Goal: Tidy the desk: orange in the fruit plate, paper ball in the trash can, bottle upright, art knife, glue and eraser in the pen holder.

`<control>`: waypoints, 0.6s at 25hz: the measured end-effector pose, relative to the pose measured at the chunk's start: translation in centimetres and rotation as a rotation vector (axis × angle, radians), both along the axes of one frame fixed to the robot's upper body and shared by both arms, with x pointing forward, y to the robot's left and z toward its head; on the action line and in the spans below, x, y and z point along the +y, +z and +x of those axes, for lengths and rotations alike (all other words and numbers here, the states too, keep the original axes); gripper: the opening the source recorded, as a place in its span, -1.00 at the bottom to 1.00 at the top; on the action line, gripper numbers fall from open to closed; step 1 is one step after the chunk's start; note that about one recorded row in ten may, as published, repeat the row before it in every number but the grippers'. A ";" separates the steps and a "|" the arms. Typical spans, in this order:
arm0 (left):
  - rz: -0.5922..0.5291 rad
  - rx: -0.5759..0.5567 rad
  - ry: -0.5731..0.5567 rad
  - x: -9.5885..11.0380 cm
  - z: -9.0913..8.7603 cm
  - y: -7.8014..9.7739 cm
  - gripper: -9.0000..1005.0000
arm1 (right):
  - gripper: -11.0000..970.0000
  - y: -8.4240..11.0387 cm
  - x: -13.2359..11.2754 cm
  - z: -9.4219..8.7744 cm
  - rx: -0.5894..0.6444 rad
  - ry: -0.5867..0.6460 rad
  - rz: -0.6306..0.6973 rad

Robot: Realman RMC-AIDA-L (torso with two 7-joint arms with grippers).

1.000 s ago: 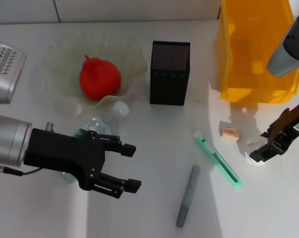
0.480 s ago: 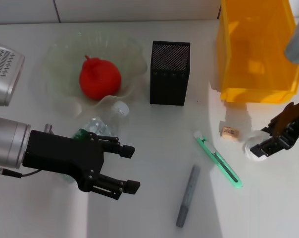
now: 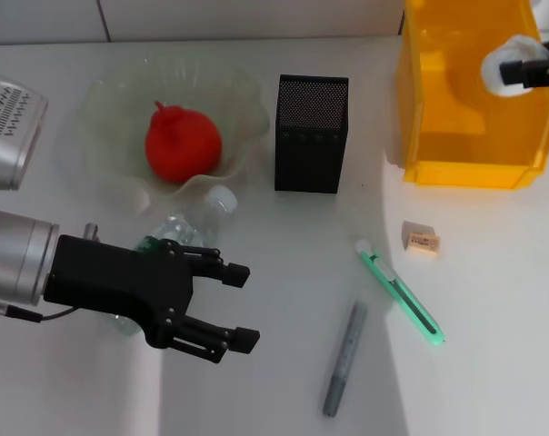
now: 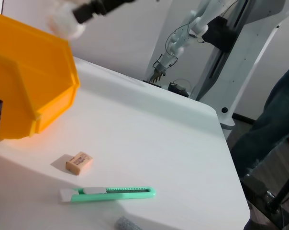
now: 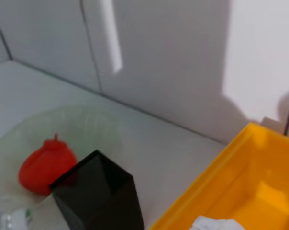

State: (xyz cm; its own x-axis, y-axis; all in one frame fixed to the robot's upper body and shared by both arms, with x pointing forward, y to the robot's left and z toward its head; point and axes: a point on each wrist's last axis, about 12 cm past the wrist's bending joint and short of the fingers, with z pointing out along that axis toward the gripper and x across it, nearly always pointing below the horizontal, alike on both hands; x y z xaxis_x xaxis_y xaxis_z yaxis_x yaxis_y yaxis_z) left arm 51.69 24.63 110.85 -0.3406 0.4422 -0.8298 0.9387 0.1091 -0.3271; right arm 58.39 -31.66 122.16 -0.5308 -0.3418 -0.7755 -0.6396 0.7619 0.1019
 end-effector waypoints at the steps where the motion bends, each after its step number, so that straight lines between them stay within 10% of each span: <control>1: 0.000 0.000 0.000 0.0 0.0 0.0 0.71 | 0.07 -0.2 -0.1 0.3 -0.008 -0.020 0.005; 15: -0.006 0.002 -0.005 -0.1 0.0 0.1 0.71 | 0.27 -2.0 -0.2 1.6 -0.011 -0.112 0.022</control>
State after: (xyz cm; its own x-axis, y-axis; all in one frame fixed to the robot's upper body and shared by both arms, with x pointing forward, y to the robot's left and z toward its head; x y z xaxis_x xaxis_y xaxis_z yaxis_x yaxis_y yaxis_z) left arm 51.73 24.54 110.99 -0.3399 0.4385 -0.8320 0.9386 0.1025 -0.3294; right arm 59.98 -31.87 120.12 -0.5563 -0.2636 -0.7881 -0.5520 0.8261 0.1133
